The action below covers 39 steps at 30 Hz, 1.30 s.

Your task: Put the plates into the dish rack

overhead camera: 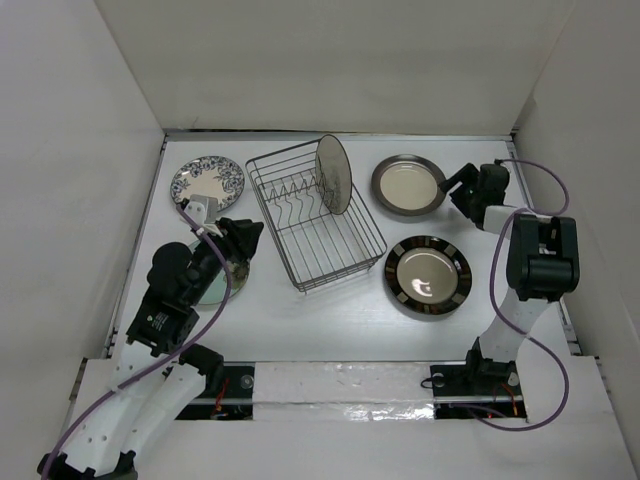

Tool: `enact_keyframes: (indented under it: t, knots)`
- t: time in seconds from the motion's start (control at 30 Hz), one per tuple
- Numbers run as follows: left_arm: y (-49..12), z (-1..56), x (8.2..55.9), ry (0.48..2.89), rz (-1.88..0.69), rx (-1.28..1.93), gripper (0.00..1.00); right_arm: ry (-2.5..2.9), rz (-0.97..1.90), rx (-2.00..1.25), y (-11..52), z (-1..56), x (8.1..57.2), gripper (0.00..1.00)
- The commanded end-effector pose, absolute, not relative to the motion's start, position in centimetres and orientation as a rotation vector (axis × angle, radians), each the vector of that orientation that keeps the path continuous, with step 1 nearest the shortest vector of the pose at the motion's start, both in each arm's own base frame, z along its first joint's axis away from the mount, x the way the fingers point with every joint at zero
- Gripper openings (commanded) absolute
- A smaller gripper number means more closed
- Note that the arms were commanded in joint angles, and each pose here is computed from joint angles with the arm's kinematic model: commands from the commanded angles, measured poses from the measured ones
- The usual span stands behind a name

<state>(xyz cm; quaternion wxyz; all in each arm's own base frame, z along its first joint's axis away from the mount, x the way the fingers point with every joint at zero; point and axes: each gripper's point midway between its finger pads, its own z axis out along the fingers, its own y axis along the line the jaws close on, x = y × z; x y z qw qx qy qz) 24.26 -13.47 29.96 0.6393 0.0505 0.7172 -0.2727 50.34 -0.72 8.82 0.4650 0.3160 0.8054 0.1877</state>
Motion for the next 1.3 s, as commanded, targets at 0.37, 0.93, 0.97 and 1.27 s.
enact_keyframes:
  t: [0.37,0.93,0.97,1.27]
  knots:
    - [-13.6,31.6,24.6,1.586,-0.630,0.123,0.30,1.934,0.866,0.823,2.4,6.3,53.5,0.61]
    - [-13.7,31.5,24.7,1.592,-0.630,0.122,0.31,1.504,0.594,0.760,-2.0,23.4,50.3,0.00]
    - [-13.8,31.4,24.7,1.599,-0.635,0.129,0.31,1.498,0.578,0.722,-0.5,25.2,49.8,0.00]
    - [-13.0,32.3,24.3,1.560,-0.631,0.110,0.29,1.211,0.272,0.460,6.2,44.1,42.3,0.00]
